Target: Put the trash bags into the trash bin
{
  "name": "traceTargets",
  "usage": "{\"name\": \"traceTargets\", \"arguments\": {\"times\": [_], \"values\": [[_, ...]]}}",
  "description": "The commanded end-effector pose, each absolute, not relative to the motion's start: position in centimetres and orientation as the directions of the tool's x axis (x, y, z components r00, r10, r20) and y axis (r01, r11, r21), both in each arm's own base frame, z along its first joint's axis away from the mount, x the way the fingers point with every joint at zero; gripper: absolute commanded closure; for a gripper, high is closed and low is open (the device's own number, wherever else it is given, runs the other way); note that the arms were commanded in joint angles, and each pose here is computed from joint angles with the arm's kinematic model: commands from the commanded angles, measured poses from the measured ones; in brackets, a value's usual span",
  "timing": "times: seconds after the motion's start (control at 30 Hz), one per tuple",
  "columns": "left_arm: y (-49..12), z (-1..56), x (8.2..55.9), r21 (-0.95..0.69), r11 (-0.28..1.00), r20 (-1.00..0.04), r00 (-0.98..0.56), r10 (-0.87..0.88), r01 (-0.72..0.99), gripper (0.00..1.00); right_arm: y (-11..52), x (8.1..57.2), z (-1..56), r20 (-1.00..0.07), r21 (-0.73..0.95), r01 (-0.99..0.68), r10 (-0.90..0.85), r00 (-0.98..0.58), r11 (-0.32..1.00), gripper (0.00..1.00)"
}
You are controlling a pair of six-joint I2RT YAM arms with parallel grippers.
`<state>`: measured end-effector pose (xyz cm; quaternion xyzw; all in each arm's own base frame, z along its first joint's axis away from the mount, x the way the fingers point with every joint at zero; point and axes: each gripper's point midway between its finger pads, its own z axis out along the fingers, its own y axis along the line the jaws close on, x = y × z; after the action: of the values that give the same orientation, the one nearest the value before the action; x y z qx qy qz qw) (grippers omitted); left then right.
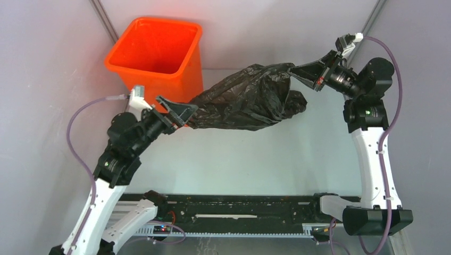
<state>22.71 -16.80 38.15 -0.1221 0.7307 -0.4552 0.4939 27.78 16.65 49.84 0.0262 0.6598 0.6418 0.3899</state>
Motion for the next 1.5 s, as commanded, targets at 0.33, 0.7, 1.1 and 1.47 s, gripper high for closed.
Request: {"name": "traceTargets", "arguments": {"times": [0.33, 0.7, 1.1, 1.47], "values": [[-12.9, 27.8, 19.3, -0.778, 0.623, -0.460, -0.602, -0.652, -0.080, 0.01, 15.3, 24.1, 49.0, -0.484, 0.874, -0.403, 0.573, -0.662, 0.273, 1.00], [-16.6, 23.1, 20.7, -0.949, 0.287, -0.143, -0.632, -0.762, -0.131, 0.16, 15.2, 23.9, 50.7, -0.504, 0.862, -0.427, 0.568, -0.651, 0.275, 1.00], [-19.0, 25.1, 23.6, -0.961, 0.277, -0.188, -0.688, -0.701, -0.020, 0.60, 15.2, 23.1, 49.8, -0.525, 0.850, -0.427, 0.554, -0.646, 0.308, 1.00], [-15.9, 47.7, 28.6, -0.727, 0.566, -0.681, -0.300, -0.668, 0.390, 1.00, 14.4, 24.8, 50.0, -0.616, 0.787, -0.447, 0.523, -0.589, 0.424, 1.00]]}}
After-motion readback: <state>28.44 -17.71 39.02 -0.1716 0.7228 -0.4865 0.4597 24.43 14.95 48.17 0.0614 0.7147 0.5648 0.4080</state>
